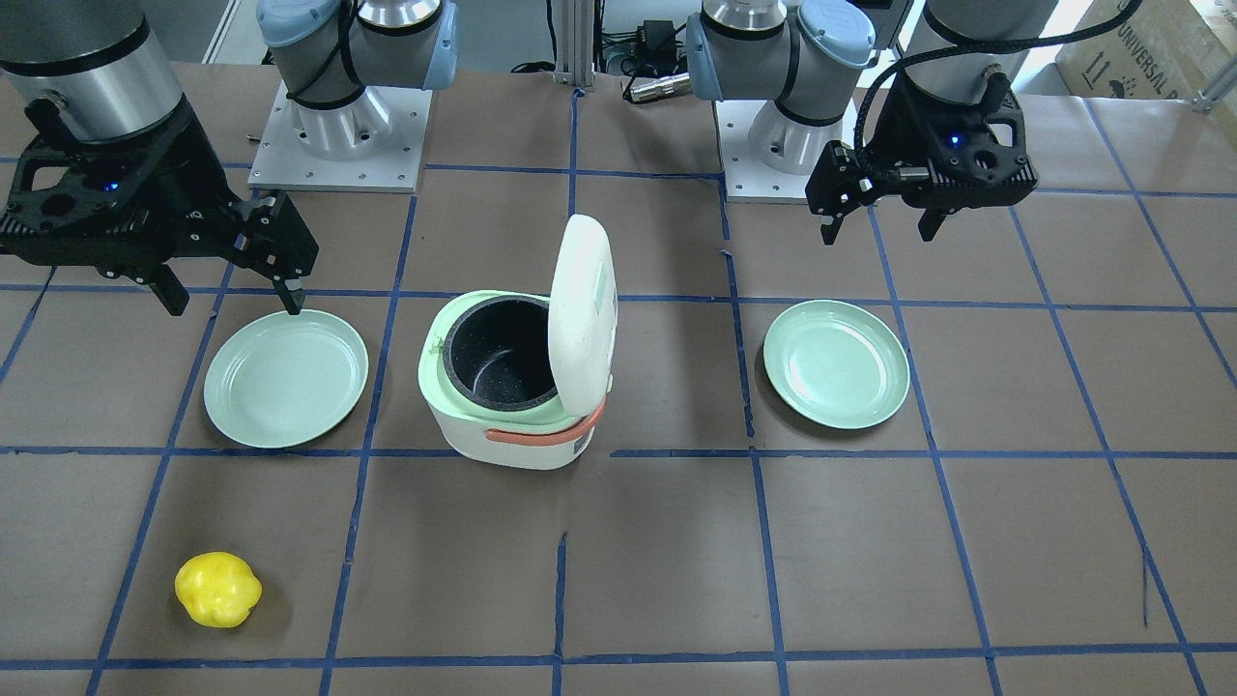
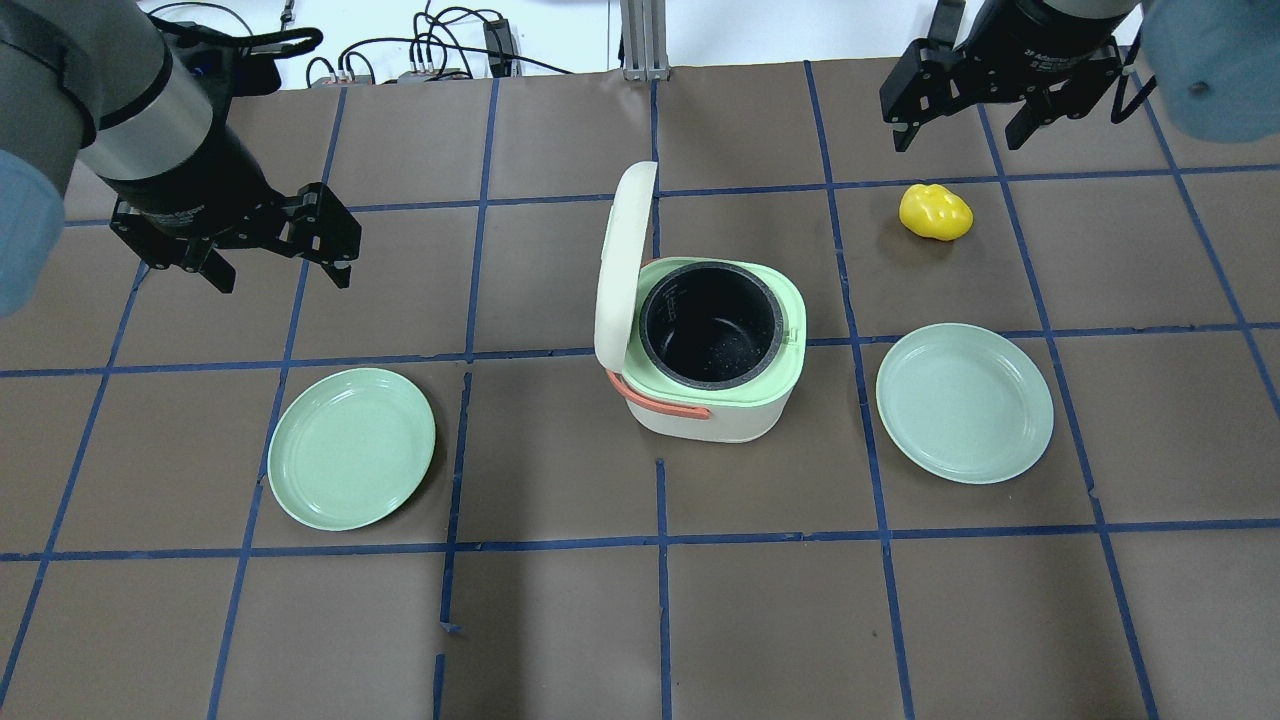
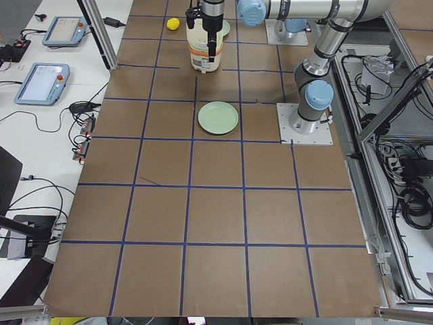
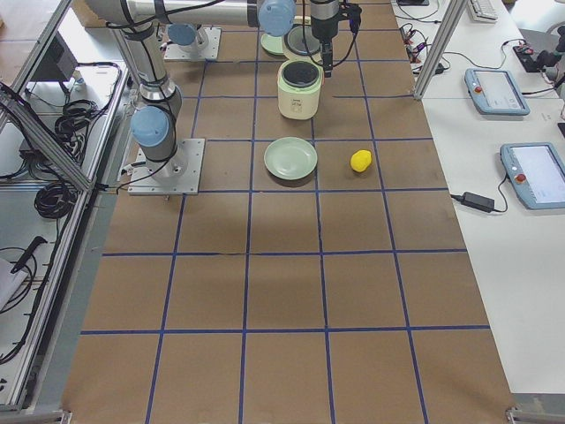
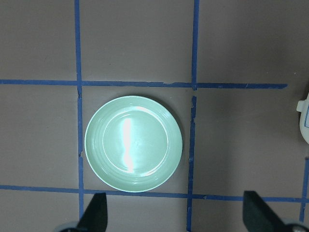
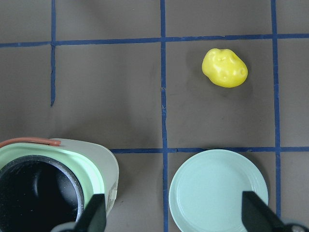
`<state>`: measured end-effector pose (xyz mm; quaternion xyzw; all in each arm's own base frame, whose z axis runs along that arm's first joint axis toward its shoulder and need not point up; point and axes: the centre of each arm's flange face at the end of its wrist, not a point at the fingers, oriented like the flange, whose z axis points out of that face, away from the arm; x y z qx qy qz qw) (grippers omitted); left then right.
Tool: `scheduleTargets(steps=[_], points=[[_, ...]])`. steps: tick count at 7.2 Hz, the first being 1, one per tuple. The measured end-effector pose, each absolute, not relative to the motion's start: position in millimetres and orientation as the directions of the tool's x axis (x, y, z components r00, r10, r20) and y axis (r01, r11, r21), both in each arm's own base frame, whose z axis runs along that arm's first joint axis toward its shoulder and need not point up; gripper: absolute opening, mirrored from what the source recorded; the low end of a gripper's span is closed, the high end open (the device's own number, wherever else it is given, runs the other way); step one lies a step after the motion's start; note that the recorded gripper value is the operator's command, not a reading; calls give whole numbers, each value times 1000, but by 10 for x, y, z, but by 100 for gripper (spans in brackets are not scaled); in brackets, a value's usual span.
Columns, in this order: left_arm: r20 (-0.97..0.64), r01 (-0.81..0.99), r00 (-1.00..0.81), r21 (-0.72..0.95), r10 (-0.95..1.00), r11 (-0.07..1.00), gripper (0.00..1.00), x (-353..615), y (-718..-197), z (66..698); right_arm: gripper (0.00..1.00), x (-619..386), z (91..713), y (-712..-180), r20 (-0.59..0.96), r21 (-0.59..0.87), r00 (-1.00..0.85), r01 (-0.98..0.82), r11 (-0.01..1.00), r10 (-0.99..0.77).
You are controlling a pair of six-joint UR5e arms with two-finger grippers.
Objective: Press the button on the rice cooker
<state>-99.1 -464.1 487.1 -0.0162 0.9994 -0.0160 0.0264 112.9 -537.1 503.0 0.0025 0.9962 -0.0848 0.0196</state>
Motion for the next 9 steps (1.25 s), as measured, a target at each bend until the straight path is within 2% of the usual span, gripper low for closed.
scheduleTargets(steps=[4, 9], points=[[-52, -32, -998, -33, -33, 999, 100, -991, -4641, 4871, 100, 1143, 4903, -5241, -45, -70, -999, 8, 998, 5], [-52, -32, -998, -33, -33, 999, 100, -991, -4641, 4871, 100, 1143, 4880, -5214, -44, -54, -999, 10, 998, 8]])
